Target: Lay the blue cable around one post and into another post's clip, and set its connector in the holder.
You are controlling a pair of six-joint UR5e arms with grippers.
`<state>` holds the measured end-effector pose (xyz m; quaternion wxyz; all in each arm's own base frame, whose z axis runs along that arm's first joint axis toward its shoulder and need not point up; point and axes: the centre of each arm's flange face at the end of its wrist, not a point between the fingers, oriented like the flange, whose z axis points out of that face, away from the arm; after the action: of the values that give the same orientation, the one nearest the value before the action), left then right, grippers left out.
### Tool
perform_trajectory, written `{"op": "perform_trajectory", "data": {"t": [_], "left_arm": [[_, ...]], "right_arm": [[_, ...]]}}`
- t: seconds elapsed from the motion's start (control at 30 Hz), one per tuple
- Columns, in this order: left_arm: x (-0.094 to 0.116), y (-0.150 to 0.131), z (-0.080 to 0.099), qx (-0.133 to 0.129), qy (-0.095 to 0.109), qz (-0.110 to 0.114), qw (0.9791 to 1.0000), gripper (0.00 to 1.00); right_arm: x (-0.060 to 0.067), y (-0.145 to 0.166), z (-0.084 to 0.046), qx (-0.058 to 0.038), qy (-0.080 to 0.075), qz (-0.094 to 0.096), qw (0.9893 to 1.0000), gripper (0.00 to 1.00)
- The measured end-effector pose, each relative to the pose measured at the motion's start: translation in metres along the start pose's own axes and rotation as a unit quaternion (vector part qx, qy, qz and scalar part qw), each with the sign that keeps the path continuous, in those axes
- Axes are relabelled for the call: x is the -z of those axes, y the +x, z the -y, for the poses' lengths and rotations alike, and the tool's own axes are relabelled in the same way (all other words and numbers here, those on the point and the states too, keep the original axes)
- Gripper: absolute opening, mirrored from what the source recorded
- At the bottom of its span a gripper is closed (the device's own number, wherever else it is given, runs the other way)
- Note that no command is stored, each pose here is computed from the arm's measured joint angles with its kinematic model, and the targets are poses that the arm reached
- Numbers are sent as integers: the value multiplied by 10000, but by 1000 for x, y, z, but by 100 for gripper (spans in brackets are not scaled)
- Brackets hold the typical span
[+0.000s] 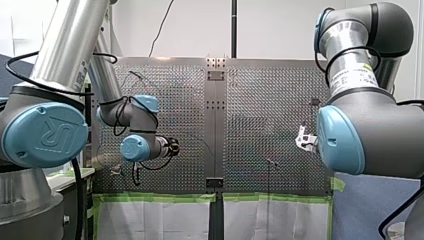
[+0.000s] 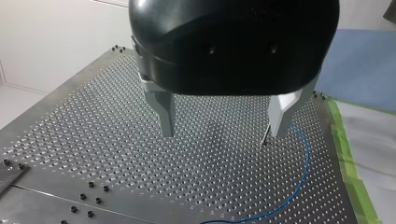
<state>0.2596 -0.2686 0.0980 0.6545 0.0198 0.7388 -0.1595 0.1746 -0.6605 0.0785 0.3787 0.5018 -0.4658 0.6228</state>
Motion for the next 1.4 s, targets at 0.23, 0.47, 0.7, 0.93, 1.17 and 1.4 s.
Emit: {"op": "perform_trajectory", "data": {"t": [0.23,0.47,0.7,0.93,1.17,1.4], "left_arm": [[0,0,0,-3,-10,-9,10000,100],[0,0,-1,-9,-24,-9,10000,100],[-1,0,-2,-13,-40,2,10000,100],[-2,-1,-5,-13,-78,1,10000,100],[-4,-1,-7,-10,-116,3,9999,100],[-5,-2,-9,-7,-142,8,9999,100]], "right_arm": [[-1,29,29,157,115,3,9998,0],[-1,42,70,195,290,-71,9994,0],[0,66,88,277,344,-161,9989,0],[2,95,97,282,281,-253,9989,0],[3,108,100,281,198,-329,9989,0],[5,118,100,273,103,-356,9989,0]]}}
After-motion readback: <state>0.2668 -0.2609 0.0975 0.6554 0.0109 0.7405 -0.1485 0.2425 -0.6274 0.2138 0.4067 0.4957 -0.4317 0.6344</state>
